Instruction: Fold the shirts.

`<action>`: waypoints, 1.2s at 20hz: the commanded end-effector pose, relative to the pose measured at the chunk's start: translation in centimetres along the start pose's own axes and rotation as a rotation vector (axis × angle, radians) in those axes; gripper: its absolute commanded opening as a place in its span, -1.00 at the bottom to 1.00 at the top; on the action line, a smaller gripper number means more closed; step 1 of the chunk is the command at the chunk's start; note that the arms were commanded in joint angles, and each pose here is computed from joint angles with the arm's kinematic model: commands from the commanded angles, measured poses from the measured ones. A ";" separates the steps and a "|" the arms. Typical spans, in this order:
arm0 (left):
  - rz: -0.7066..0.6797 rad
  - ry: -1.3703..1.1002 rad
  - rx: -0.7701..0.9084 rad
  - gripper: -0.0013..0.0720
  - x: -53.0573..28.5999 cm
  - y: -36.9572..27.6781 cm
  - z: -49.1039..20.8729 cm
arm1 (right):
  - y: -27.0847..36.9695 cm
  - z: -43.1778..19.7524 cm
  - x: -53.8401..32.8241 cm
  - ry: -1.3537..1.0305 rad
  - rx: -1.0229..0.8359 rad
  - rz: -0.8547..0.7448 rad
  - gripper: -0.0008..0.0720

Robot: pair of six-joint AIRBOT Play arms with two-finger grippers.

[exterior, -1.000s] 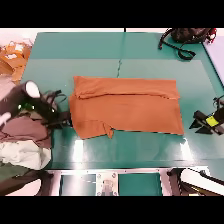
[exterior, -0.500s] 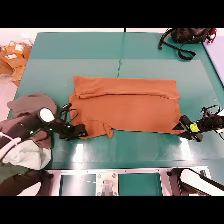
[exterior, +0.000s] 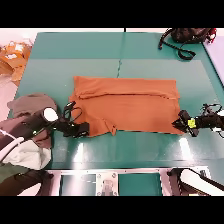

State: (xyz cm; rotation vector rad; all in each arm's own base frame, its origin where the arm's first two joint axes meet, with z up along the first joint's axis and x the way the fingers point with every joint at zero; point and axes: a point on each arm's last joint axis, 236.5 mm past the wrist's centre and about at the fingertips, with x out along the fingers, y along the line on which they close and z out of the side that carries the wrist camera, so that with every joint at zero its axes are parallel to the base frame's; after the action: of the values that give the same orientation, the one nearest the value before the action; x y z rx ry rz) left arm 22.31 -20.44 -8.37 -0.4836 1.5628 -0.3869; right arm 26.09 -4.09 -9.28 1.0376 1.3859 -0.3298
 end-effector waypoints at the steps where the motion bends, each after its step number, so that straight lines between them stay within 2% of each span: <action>1: 0.012 0.027 0.060 -0.89 -1.0 -0.7 0.0 | -0.7 -0.6 -0.1 0.027 -0.053 -0.030 0.10; 4: 0.032 0.050 0.071 -0.89 -1.0 -0.2 -0.5 | -3.1 -1.3 -0.7 0.065 -0.064 -0.140 0.10; 8: 0.061 0.063 0.088 -0.89 -1.1 0.5 -0.8 | -3.7 -2.5 -0.9 0.116 -0.053 -0.167 0.11; 9: 0.061 0.054 0.088 -0.89 -1.1 0.5 -0.6 | -3.7 -2.3 -0.8 0.106 -0.036 -0.166 0.22; 10: 0.060 0.051 0.088 -0.89 -1.0 0.5 -0.5 | -3.6 -1.9 -0.7 0.087 -0.014 -0.159 0.39; 17: 0.058 0.020 0.090 -0.89 -1.0 0.4 0.2 | -0.6 0.5 1.8 -0.050 0.115 0.027 0.37; 18: 0.057 0.018 0.094 -0.89 -1.1 0.3 0.3 | -0.6 0.5 1.9 -0.052 0.107 0.029 0.21; 20: 0.065 0.022 0.127 -0.89 -1.7 -0.1 0.6 | -0.3 0.4 1.6 -0.042 0.042 0.030 -0.63; 21: 0.077 0.028 0.150 -0.89 -2.3 -0.3 0.8 | -0.1 0.2 1.4 -0.027 0.006 0.031 -0.94; 24: 0.158 0.102 0.228 -0.89 -4.5 0.2 0.1 | -0.6 -0.4 0.5 0.018 -0.058 -0.014 -0.93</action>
State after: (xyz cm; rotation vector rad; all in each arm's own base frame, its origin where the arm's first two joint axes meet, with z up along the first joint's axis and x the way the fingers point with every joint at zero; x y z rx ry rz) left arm 23.28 -19.24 -5.79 -0.2773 1.5642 -0.4556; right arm 26.06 -4.25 -10.59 1.0320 1.3635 -0.3407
